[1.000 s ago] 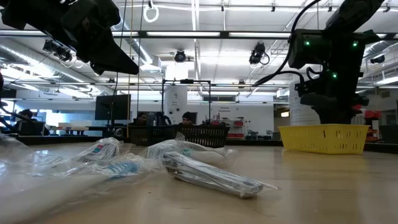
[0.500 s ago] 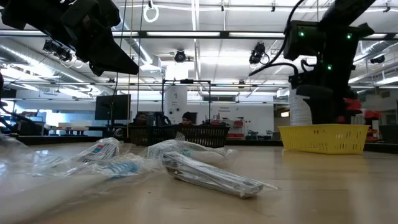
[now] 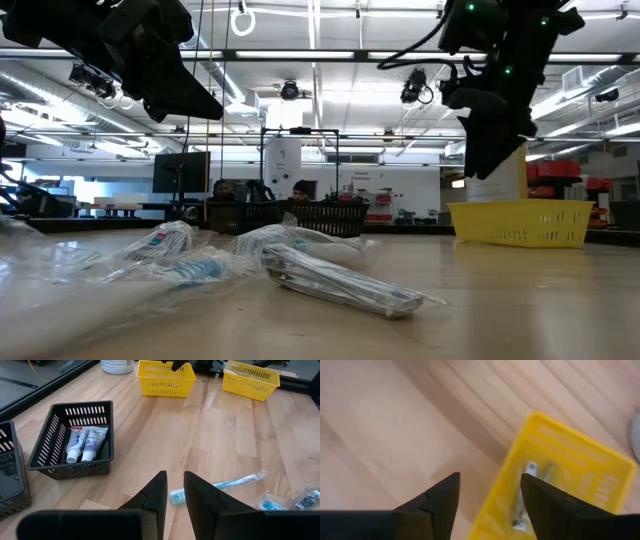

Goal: Pick & Place Travel size toiletries
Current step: Put the green toothbrush into the bottom yellow bin

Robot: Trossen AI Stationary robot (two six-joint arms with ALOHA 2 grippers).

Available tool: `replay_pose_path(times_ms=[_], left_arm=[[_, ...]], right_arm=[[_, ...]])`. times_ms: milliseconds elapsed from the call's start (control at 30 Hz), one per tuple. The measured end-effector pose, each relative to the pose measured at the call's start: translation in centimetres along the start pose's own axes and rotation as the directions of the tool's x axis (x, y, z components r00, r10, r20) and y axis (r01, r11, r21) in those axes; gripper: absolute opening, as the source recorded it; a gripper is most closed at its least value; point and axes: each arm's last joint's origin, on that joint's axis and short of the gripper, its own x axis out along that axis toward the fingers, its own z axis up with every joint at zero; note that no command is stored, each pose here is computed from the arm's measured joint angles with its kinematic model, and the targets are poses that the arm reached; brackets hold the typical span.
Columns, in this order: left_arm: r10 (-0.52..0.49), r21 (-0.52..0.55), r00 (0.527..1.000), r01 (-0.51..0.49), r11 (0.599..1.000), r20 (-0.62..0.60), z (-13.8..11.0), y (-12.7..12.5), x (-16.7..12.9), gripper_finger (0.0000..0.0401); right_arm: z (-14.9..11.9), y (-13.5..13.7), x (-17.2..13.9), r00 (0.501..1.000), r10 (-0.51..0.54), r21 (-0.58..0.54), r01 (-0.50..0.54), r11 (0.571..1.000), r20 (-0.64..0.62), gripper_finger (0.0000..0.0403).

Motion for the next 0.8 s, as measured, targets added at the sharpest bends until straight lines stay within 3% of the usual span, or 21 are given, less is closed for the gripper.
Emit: replay_pose_path(times_ms=[167, 267, 433, 533, 667, 800], left_arm=[[0.001, 0.000, 1.000, -0.001, 1.000, 0.000, 0.0, 0.0, 0.0, 0.0071], [0.000, 0.000, 1.000, 0.000, 1.000, 0.000, 0.0, 0.0, 0.0, 0.0071], [0.015, 0.000, 1.000, -0.015, 1.000, 0.005, 0.0, 0.0, 0.0, 0.0071], [0.019, 0.000, 1.000, -0.019, 1.000, 0.008, 0.0, 0.1, 0.0, 0.0071], [0.021, 0.000, 1.000, -0.021, 1.000, 0.008, 0.0, 0.1, 0.0, 0.0071], [0.021, -0.005, 1.000, -0.021, 1.000, 0.008, 0.0, 0.1, 0.0, 0.0071]], right_arm=[[0.7, 1.9, -0.3, 0.981, 0.156, -0.020, -0.155, 0.988, 0.113, 0.0202], [0.9, 3.5, -0.6, 0.931, 0.301, -0.088, -0.289, 0.953, 0.205, 0.0195], [0.4, 6.3, -0.6, 0.828, 0.456, -0.214, -0.406, 0.889, 0.325, 0.0200], [-0.2, 7.7, -0.1, 0.801, 0.480, -0.236, -0.419, 0.877, 0.359, 0.0218], [-1.0, 9.6, 2.2, 0.819, 0.431, -0.243, -0.361, 0.900, 0.380, 0.0246], [-1.4, 12.1, 4.7, 0.793, 0.504, -0.277, -0.427, 0.861, 0.343, 0.0266]])
